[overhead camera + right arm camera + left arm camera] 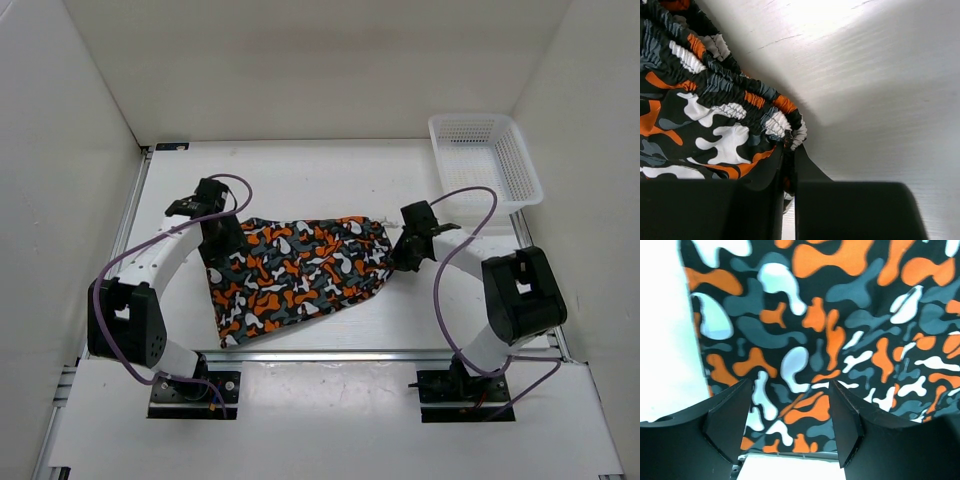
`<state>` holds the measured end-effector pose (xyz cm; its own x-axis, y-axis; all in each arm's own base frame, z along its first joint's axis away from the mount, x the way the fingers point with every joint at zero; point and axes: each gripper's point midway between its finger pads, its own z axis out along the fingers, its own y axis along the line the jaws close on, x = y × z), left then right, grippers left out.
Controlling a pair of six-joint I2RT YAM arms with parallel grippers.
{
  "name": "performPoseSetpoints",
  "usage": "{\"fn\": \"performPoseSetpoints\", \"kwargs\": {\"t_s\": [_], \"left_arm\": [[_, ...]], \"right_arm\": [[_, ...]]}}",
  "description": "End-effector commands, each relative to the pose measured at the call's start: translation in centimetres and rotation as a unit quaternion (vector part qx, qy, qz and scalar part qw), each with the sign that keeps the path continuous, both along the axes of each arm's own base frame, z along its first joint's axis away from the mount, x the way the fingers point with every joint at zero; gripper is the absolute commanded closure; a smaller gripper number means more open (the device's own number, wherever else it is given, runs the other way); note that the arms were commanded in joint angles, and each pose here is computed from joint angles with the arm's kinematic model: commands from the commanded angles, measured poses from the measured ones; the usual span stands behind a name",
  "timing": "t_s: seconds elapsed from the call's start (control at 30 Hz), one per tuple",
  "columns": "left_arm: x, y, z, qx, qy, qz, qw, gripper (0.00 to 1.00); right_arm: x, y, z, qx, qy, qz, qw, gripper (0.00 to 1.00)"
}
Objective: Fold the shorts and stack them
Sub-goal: Fold the shorts
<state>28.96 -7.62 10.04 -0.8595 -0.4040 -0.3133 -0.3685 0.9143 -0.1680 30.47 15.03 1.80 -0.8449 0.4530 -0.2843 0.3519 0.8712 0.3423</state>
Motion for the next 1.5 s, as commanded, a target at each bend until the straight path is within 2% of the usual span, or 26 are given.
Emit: {"fn": "performPoseSetpoints", "kwargs": {"t_s": [0.0,0.13,0.17,0.23,0.27,0.3,0.53,0.7,0.9,1.1,1.2,1.47], "left_arm": [[0.5,0.1,1.3,-0.003,-0.02,-0.01,1.0,0.26],[0.1,-0.4,1.0,-0.008,-0.014,-0.019,1.0,0.26],[0.0,-1.0,1.0,-0.01,-0.014,-0.022,1.0,0.33],[-0.4,-1.4,0.1,-0.021,-0.003,-0.02,1.0,0.63],[-0.5,-2.1,-0.6,-0.039,0.01,-0.028,0.999,0.84],[-0.2,-2.5,-0.7,-0.049,0.003,-0.026,0.998,0.9],[1.0,-3.4,-3.8,-0.065,0.008,-0.032,0.997,0.9],[1.5,-4.5,-7.4,-0.075,0.043,-0.046,0.995,0.9],[1.9,-4.7,-10.2,-0.074,0.072,-0.045,0.994,0.9],[2.6,-5.5,-10.4,-0.099,0.076,-0.048,0.991,0.9],[2.5,-5.8,-10.4,-0.098,0.076,-0.053,0.991,0.9],[2.5,-4.9,-10.6,-0.098,0.08,-0.04,0.991,0.9]], "right_arm": [[-1.3,-3.7,1.1,-0.081,-0.006,-0.035,0.996,1.0],[-2.2,-6.2,4.1,-0.122,-0.041,-0.033,0.991,1.0],[-2.3,-7.1,4.7,-0.145,-0.05,-0.028,0.988,1.0],[-2.6,-8.1,6.7,-0.165,-0.07,-0.027,0.983,1.0],[-2.4,-8.4,7.6,-0.175,-0.08,-0.02,0.981,1.0],[-2.4,-8.8,8.5,-0.183,-0.091,-0.021,0.979,1.0],[-2.1,-11.1,11.3,-0.242,-0.118,-0.025,0.963,1.0],[-1.5,-11.7,12.2,-0.264,-0.128,-0.025,0.956,1.0],[0.7,-9.1,16.2,-0.263,-0.186,0.007,0.947,1.0],[2.1,0.1,18.5,-0.266,-0.235,0.123,0.927,1.0],[0.5,7.7,19.3,-0.253,-0.269,0.211,0.905,1.0],[-4.3,20.2,17.9,-0.242,-0.317,0.367,0.84,1.0]]}}
